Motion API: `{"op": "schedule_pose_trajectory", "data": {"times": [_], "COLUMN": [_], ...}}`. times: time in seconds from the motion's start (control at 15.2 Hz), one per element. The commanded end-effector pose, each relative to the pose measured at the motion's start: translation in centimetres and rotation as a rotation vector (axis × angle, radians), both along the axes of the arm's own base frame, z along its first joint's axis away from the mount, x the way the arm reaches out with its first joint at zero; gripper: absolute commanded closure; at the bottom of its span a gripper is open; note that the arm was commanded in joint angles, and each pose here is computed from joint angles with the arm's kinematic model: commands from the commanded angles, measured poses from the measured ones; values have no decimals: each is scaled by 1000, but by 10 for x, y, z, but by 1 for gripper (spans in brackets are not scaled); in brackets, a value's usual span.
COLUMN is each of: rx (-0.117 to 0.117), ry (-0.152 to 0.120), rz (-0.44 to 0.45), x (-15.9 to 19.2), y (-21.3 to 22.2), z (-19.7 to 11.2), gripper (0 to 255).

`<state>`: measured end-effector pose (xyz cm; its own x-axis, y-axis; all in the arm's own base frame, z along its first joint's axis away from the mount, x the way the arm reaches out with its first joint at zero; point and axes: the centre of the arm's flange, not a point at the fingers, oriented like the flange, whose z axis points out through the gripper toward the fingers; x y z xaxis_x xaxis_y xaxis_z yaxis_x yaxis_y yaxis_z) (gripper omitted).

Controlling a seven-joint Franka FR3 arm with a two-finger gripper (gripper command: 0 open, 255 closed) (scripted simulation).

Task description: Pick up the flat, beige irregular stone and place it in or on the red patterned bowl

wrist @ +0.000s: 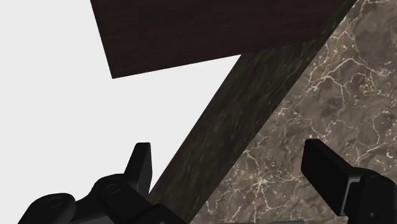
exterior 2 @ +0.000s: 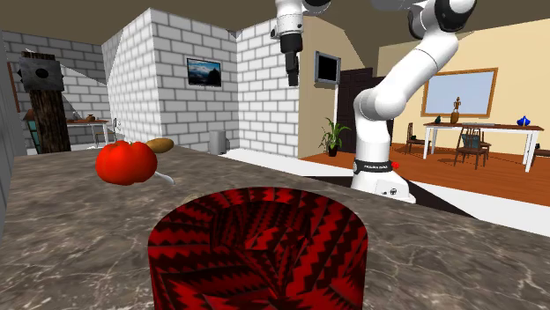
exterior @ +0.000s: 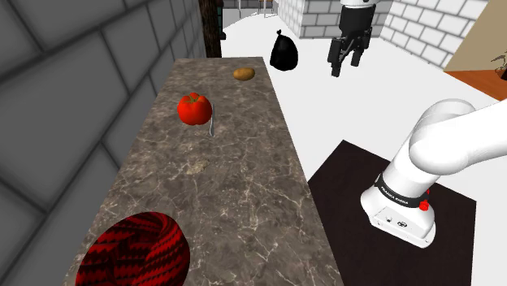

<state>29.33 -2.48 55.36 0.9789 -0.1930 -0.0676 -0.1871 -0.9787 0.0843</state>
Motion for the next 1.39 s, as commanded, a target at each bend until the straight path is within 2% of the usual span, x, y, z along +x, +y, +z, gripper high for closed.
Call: {"op": "schedule_pose_trajectory", "data": {"times": [0.0,0.66,1.32], "rx": [0,11,22], "ry": [0,16,32], "rz": [0,152,305], "x": [0,85,155], "y": [0,85,183], "z": [0,-55,-111], "gripper": [0,0,0]}}
